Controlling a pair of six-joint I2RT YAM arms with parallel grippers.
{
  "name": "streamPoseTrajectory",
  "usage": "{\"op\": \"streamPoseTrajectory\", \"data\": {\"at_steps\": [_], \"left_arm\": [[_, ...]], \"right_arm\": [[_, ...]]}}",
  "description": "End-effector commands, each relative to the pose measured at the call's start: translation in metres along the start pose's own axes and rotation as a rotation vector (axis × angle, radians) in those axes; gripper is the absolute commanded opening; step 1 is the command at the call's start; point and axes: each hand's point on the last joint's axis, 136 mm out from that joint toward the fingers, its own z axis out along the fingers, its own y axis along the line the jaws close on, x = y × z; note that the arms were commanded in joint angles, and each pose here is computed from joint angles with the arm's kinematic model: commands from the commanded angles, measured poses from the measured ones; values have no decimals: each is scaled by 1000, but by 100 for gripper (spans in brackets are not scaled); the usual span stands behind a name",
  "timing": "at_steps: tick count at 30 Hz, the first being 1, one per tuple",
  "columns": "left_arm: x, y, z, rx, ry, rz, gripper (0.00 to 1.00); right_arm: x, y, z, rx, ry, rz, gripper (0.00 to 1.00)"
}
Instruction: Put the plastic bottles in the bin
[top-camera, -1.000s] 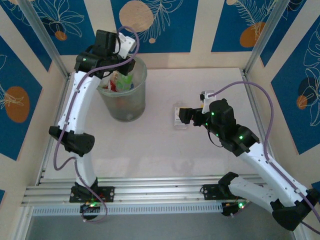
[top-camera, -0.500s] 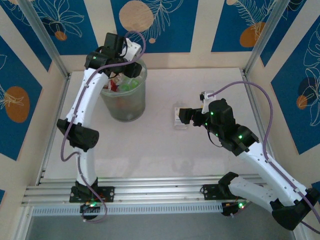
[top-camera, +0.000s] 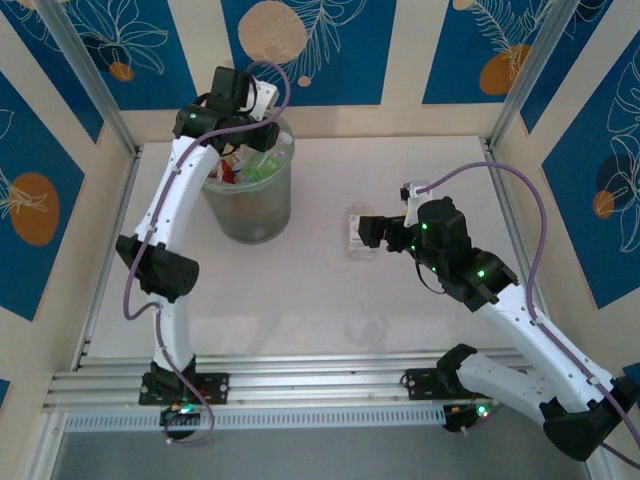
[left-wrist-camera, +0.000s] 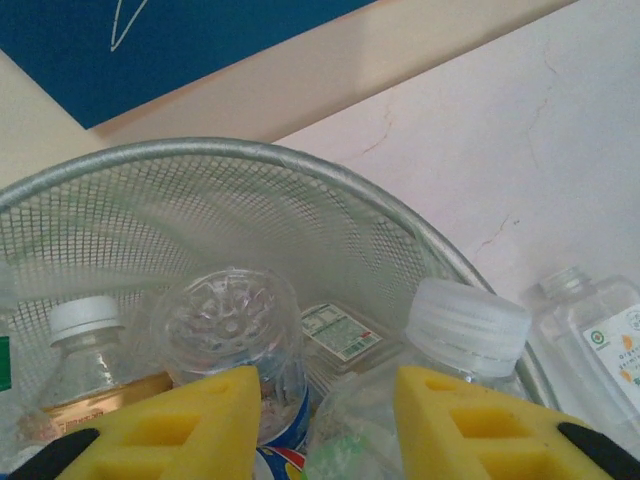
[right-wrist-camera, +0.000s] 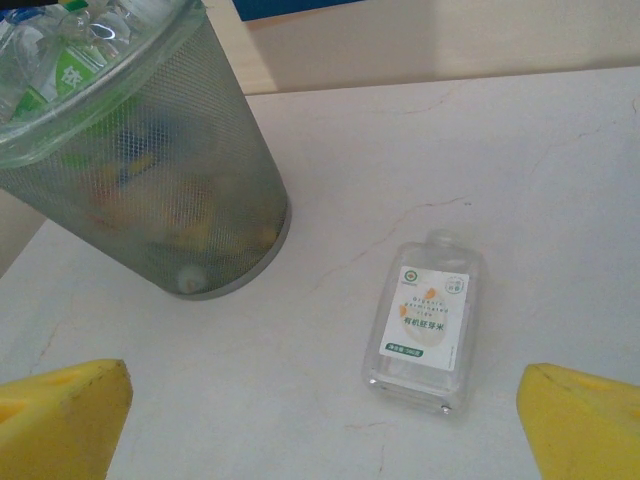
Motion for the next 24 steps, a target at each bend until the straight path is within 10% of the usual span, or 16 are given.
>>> {"op": "streamPoseTrajectory", "data": {"at_steps": [1, 13, 24], "left_arm": [[-9, -3, -17, 19, -51, -30, 39], [-24, -28, -47, 80, -166, -55, 53], [5, -37, -16, 59, -44, -20, 54]], "right_arm": [[-13, 4, -5, -18, -31, 18, 99], [-7, 2, 0, -18, -14, 26, 99], [-9, 3, 1, -22, -19, 39, 99]]}}
